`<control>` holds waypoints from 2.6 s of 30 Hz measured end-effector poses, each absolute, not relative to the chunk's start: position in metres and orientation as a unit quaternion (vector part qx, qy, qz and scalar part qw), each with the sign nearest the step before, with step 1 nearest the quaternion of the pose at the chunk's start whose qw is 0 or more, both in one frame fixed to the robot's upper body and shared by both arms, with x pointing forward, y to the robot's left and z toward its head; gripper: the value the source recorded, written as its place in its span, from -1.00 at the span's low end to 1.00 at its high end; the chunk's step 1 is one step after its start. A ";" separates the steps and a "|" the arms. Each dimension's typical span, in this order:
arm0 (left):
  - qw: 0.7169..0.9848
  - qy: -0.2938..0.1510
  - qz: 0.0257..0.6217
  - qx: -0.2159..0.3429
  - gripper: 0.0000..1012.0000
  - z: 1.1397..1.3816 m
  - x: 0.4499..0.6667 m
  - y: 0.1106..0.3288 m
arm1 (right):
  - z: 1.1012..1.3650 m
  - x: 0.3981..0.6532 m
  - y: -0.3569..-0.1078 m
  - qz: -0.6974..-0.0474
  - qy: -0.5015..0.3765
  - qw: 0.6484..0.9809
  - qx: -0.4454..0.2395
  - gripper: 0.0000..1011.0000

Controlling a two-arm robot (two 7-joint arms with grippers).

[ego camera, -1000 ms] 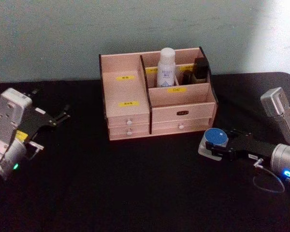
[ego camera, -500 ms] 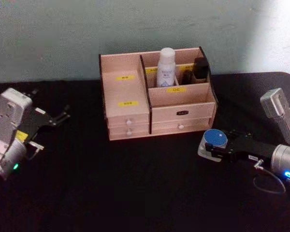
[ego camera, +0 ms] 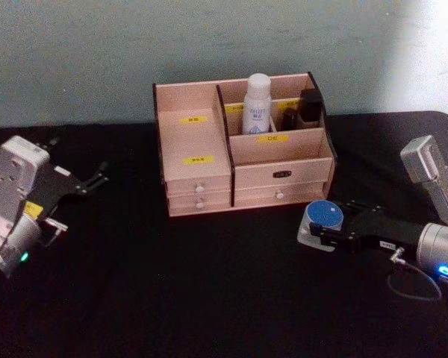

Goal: Pick up the facial cleanser and watermelon frost from the table and place them into the tiered storage box.

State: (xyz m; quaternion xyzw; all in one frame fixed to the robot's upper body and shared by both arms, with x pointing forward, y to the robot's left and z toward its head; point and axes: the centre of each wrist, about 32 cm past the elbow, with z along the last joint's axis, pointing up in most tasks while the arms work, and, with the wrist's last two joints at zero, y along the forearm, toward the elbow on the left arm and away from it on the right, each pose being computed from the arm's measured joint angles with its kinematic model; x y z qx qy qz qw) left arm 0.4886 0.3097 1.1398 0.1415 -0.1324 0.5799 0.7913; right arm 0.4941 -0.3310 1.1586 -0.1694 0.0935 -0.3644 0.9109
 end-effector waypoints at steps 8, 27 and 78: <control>0.791 -0.132 0.580 0.141 0.98 1.140 0.489 0.310 | 1.165 0.496 -0.325 -0.345 0.084 0.920 -0.164 0.44; 0.791 -0.132 0.580 0.142 0.98 1.140 0.489 0.310 | 1.190 0.515 -0.289 -0.281 0.047 0.950 -0.126 0.44; 0.791 -0.132 0.580 0.141 0.98 1.140 0.489 0.310 | 1.213 0.597 -0.214 -0.253 0.017 0.959 -0.125 0.44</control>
